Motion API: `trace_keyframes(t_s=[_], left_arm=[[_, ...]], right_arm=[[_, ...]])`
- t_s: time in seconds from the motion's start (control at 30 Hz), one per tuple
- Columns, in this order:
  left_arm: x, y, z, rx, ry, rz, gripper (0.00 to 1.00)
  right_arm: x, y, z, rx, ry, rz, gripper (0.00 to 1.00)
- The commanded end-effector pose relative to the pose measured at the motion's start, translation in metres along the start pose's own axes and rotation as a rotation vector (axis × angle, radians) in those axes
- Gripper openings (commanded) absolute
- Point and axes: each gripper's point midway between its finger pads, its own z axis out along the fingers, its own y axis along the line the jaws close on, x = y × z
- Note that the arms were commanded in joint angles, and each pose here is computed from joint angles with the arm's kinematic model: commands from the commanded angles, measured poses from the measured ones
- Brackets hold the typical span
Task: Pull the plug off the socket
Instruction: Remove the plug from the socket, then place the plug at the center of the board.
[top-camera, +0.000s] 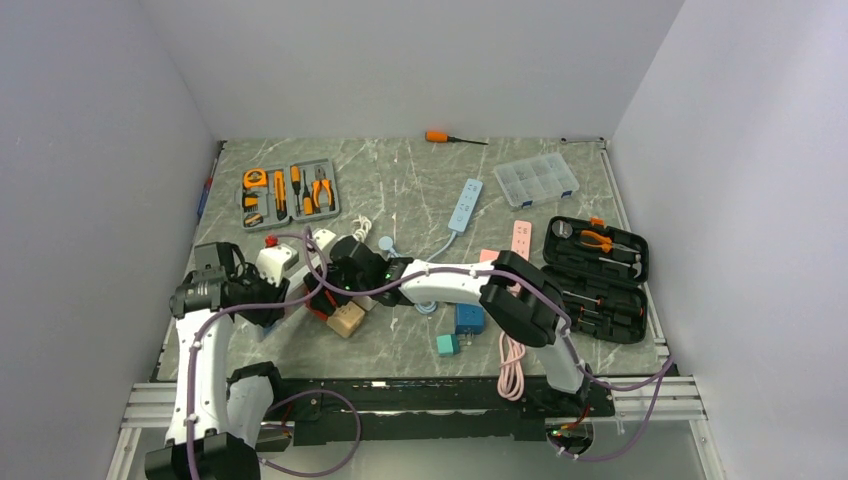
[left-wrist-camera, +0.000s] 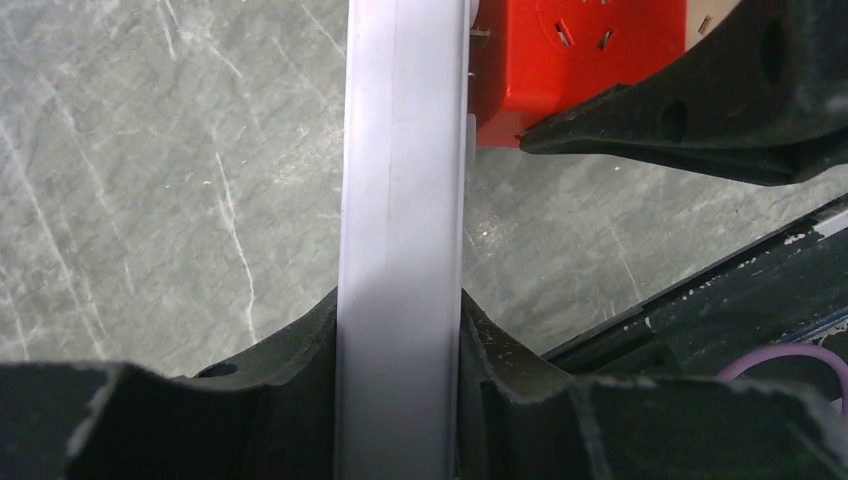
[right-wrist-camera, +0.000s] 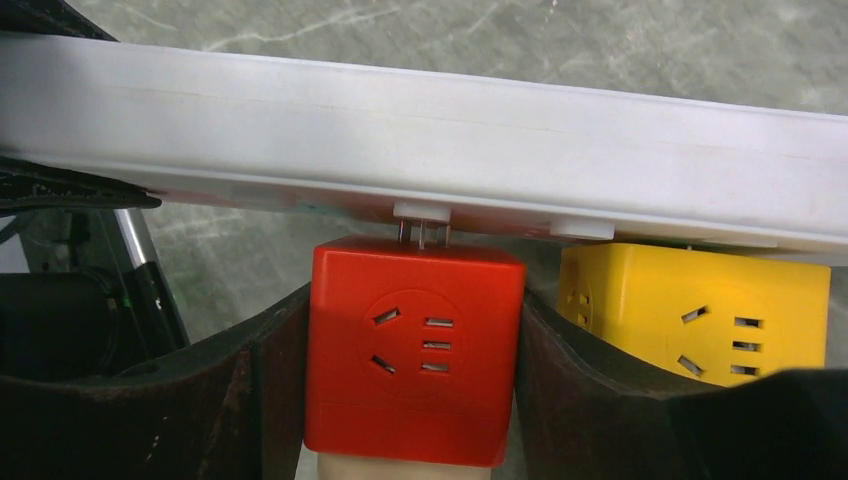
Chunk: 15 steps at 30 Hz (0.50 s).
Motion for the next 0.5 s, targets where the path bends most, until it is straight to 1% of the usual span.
trace_keyframes(t_s=[0.0,0.17,0.2,0.27,0.33,0.47], left_arm=[[-0.048,0.054,-0.009,-0.239,-0.177,0.075,0.0],[-0.047,0.066,-0.008,-0.333,-0.159,0.078,0.0],[-0.045,0.072,-0.009,-0.378,-0.14,0.074,0.0],[-0.044,0.076,-0.008,-0.418,-0.121,0.077,0.0],[-0.044,0.075,-0.007,-0.422,-0.119,0.08,0.0],[-0.049,0.064,-0.006,-0.369,-0.136,0.083,0.0]], right_arm=[[-0.005,0.025,-0.031,-0.011,0.005,-0.014,0.06],[0.011,0.026,-0.042,0.028,0.054,-0.005,0.05],[0.013,0.026,-0.043,0.036,0.058,-0.005,0.05],[0.017,0.026,-0.046,0.055,0.064,-0.007,0.04],[0.022,0.028,-0.048,0.064,0.072,-0.01,0.04],[0.028,0.029,-0.05,0.073,0.079,-0.012,0.04]])
